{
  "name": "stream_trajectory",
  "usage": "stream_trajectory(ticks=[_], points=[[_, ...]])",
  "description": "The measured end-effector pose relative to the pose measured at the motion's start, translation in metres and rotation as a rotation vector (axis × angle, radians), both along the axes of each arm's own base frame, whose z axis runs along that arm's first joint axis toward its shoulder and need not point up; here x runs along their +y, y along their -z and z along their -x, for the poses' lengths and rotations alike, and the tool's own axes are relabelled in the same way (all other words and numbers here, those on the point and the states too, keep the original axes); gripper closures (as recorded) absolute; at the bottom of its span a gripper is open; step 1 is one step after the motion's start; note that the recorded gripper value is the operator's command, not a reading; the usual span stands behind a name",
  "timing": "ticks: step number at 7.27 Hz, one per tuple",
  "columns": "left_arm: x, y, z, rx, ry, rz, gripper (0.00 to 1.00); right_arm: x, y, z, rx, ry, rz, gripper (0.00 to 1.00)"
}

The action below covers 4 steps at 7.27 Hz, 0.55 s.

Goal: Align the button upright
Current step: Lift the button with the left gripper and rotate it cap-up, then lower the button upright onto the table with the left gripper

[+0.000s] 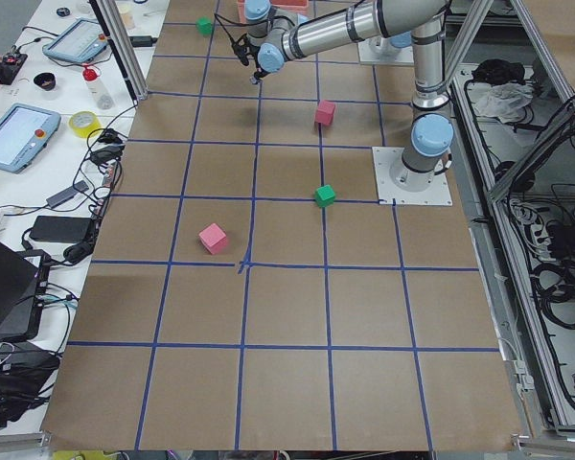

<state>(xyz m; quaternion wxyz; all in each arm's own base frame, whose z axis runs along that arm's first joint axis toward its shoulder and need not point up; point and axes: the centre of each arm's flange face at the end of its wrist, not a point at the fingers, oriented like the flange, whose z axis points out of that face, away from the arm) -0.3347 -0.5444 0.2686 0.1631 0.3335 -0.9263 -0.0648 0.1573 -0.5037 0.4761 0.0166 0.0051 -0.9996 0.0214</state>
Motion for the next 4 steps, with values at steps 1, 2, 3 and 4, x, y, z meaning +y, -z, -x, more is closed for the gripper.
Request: stream_trajectory(ticks=[1,2,3,4], points=[[-0.002,0.012,-0.002,0.029,-0.116,-0.083,0.97,0.000,0.000,0.000,0.000,0.000,0.000,0.00],[-0.004,0.021,-0.002,0.048,-0.213,-0.152,0.96,0.000,0.000,0.000,0.000,0.001,0.000,0.00],[-0.007,0.025,-0.002,0.058,-0.290,-0.196,0.95,0.000,0.000,0.000,0.000,0.002,0.000,0.00],[-0.013,0.026,-0.007,0.075,-0.353,-0.228,0.93,0.000,0.000,0.000,0.000,0.004,0.000,0.00]])
